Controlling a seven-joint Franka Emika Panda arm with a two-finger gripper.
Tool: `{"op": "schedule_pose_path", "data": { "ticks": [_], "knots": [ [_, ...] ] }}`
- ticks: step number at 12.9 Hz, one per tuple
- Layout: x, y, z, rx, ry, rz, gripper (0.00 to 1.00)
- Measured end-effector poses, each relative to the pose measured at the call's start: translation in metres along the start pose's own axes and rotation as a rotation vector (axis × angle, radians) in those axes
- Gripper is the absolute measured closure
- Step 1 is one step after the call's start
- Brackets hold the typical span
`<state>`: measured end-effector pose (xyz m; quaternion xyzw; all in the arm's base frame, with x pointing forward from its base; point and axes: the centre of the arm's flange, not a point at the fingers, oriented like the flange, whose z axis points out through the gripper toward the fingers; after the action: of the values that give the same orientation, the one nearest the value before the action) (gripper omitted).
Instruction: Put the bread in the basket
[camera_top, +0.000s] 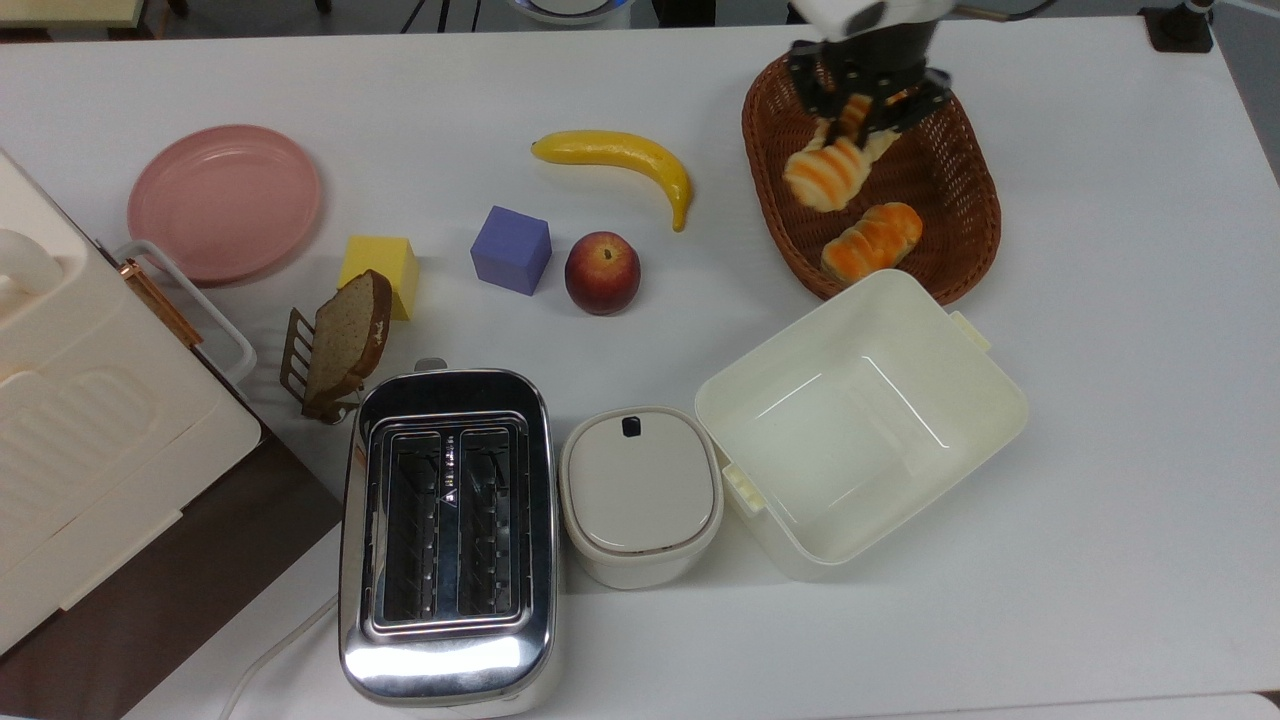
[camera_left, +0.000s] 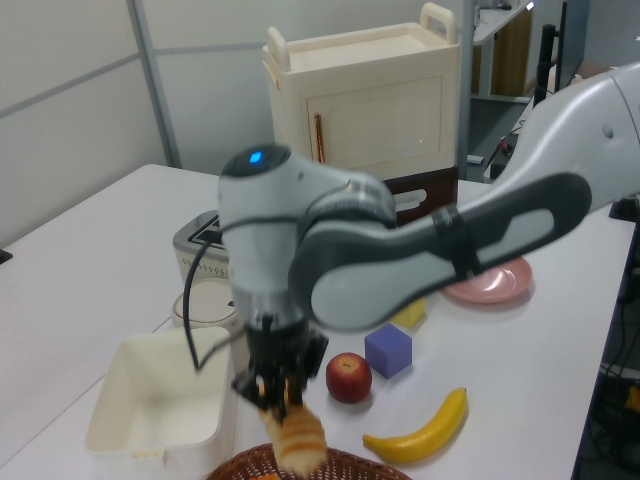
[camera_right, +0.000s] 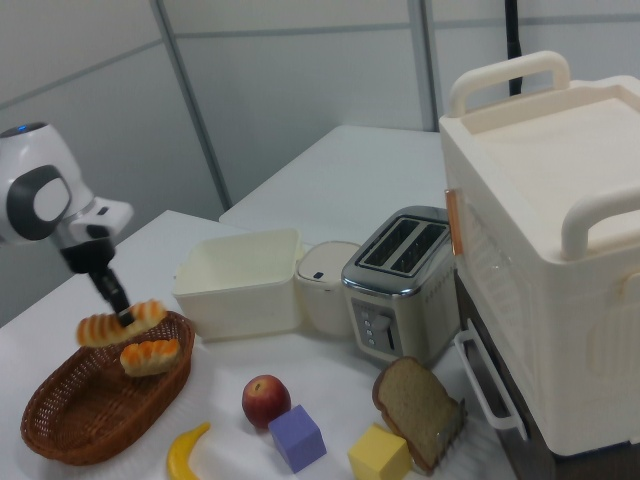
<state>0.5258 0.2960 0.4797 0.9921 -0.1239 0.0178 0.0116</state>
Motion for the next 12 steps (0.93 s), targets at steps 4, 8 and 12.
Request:
{"op": "schedule_pose_path", "data": {
  "ticks": [4, 8, 12],
  "knots": [
    [-0.048, -0.040, 0.032, -0.076, -0.055, -0.113, 0.75],
    [-0.051, -0.041, 0.046, -0.109, -0.057, -0.135, 0.72],
    [-0.046, -0.037, 0.044, -0.128, -0.039, -0.137, 0.21]
  ]
}}
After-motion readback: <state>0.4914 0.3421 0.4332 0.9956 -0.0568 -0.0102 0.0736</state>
